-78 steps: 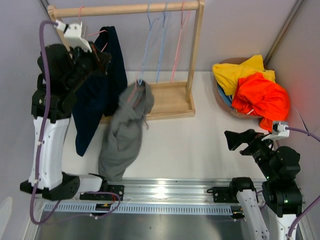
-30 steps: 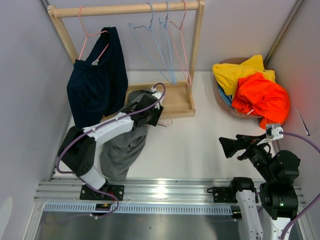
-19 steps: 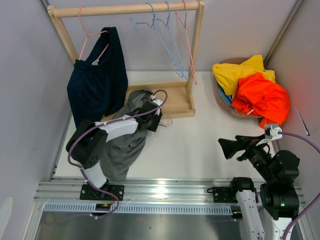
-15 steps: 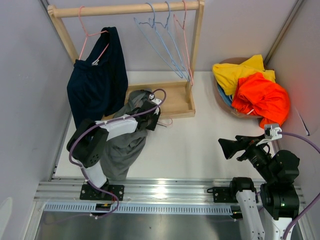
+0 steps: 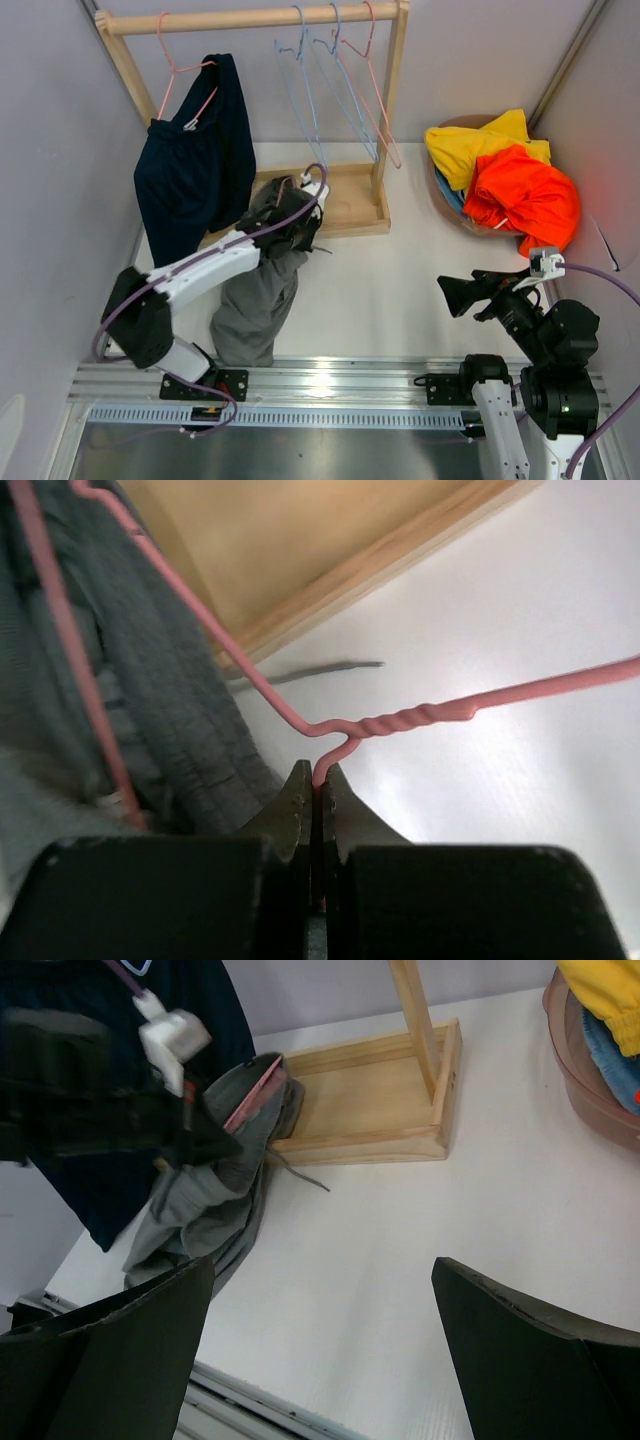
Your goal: Remove the shorts from the hanger
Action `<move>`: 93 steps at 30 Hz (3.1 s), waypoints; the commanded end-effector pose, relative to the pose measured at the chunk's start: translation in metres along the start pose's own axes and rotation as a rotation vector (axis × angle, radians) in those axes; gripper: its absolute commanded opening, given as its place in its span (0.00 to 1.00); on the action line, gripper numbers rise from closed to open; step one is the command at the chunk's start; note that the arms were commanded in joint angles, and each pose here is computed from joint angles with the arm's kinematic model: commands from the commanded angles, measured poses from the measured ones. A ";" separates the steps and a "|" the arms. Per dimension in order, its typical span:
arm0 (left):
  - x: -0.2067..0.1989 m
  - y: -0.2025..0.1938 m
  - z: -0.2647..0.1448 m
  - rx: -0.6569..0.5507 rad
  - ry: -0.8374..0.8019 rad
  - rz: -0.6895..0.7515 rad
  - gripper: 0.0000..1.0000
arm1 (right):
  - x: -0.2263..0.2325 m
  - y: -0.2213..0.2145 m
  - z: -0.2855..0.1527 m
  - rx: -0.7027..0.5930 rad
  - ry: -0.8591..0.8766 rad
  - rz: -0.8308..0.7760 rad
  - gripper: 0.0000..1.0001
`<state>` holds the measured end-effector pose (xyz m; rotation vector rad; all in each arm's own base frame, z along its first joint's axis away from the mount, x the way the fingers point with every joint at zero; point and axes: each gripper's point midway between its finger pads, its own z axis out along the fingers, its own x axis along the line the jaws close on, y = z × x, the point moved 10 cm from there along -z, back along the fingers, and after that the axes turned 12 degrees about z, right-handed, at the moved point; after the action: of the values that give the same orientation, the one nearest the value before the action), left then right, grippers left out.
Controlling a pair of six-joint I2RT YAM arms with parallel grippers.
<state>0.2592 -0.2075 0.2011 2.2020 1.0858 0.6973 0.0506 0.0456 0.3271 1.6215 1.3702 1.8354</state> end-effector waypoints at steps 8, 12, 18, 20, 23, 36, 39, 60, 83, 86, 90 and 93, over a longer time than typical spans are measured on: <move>-0.012 0.052 -0.209 -0.335 -0.388 -0.014 0.00 | 0.024 0.031 0.001 -0.083 0.109 -0.047 1.00; -0.005 0.038 -0.255 -0.384 -0.435 -0.033 0.00 | 0.031 0.043 0.003 -0.099 0.145 -0.072 1.00; 0.006 0.021 -0.311 -0.530 -0.591 -0.047 0.00 | 0.038 0.048 0.012 -0.081 0.265 -0.073 0.99; 0.013 0.016 -0.330 -0.586 -0.611 -0.055 0.00 | 0.037 0.048 0.017 -0.071 0.288 -0.062 0.99; 0.022 0.016 -0.354 -0.653 -0.636 -0.056 0.00 | 0.036 0.043 0.020 -0.054 0.320 -0.024 0.99; 0.019 0.033 -0.376 -0.769 -0.753 -0.059 0.00 | 0.034 0.009 0.081 0.289 0.463 0.026 0.99; 0.018 0.045 -0.368 -0.754 -0.706 -0.054 0.00 | 0.103 0.026 0.120 0.321 0.404 -0.228 1.00; 0.055 0.027 -0.384 -0.784 -0.389 -0.136 0.00 | 0.095 -0.259 0.196 0.691 -0.101 -0.244 0.99; 0.059 0.005 -0.380 -0.769 -0.351 -0.134 0.00 | 0.129 -0.318 0.200 0.684 0.016 -0.110 0.00; 0.061 0.004 -0.382 -0.768 -0.337 -0.133 0.00 | 0.148 -0.255 0.179 0.492 -0.014 -0.129 0.00; 0.064 0.002 -0.377 -0.750 -0.287 -0.136 0.00 | 0.164 -0.142 0.122 0.213 -0.051 -0.094 0.00; 0.064 0.001 -0.368 -0.733 -0.246 -0.149 0.00 | 0.172 -0.050 0.073 0.001 -0.010 0.021 0.00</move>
<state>0.0420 -0.0580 0.4729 1.5226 0.6799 0.5476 0.0425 0.3031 0.2811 1.6279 1.8795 1.6747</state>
